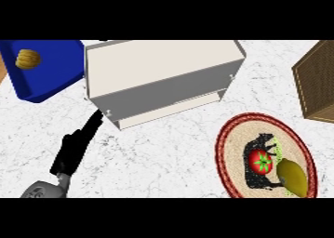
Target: Pick the tomato from the placemat and place it in the tiered shelf
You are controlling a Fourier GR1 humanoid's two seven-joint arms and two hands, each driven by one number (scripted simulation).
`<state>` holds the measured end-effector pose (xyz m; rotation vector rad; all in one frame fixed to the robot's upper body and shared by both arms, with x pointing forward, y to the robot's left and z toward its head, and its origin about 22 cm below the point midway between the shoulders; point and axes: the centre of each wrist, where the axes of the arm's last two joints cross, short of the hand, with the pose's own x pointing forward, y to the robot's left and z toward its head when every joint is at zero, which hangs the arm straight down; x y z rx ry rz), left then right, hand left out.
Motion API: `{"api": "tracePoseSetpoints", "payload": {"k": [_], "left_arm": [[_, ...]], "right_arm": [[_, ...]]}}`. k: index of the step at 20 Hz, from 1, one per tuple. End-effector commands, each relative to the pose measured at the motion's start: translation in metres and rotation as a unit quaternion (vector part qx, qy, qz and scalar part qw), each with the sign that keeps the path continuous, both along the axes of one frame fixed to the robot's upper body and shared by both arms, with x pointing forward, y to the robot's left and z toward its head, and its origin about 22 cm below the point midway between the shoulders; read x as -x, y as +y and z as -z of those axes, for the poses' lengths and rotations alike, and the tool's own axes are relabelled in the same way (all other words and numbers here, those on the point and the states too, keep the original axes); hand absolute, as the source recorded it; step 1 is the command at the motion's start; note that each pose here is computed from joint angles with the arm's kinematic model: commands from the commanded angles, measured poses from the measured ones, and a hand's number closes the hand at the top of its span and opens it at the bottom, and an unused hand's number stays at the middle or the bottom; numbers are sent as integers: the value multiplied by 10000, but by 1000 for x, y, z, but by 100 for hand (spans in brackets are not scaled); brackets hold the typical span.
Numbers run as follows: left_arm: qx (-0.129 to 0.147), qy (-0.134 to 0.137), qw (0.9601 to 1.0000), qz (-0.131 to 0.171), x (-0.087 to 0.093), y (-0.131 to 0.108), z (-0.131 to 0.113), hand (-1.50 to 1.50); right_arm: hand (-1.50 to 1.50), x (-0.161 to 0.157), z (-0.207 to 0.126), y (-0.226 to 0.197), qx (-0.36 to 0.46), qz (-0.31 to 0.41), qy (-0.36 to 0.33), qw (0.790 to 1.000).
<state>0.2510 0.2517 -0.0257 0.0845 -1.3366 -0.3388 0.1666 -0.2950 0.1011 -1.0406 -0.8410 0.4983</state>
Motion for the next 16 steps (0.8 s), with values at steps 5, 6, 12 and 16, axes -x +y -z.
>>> {"api": "tracePoseSetpoints", "payload": {"k": [5, 6, 12, 16], "left_arm": [[-40, 16, 10000, 30, 0, -9, -1, 0], [52, 164, 9999, -8, 0, 0, 1, 0], [2, 81, 9998, -167, 0, 7, 7, 0], [60, 117, 9996, -235, 5, 6, 11, 0]], "right_arm": [[-150, -36, 11, 67, 64, 293, 965, 9949], [-150, -46, 9, 71, -28, 440, 996, 9940], [-150, -57, 27, 98, 74, 527, 1200, 9913], [-150, -72, 44, 106, 474, 697, 1221, 9889]]}}
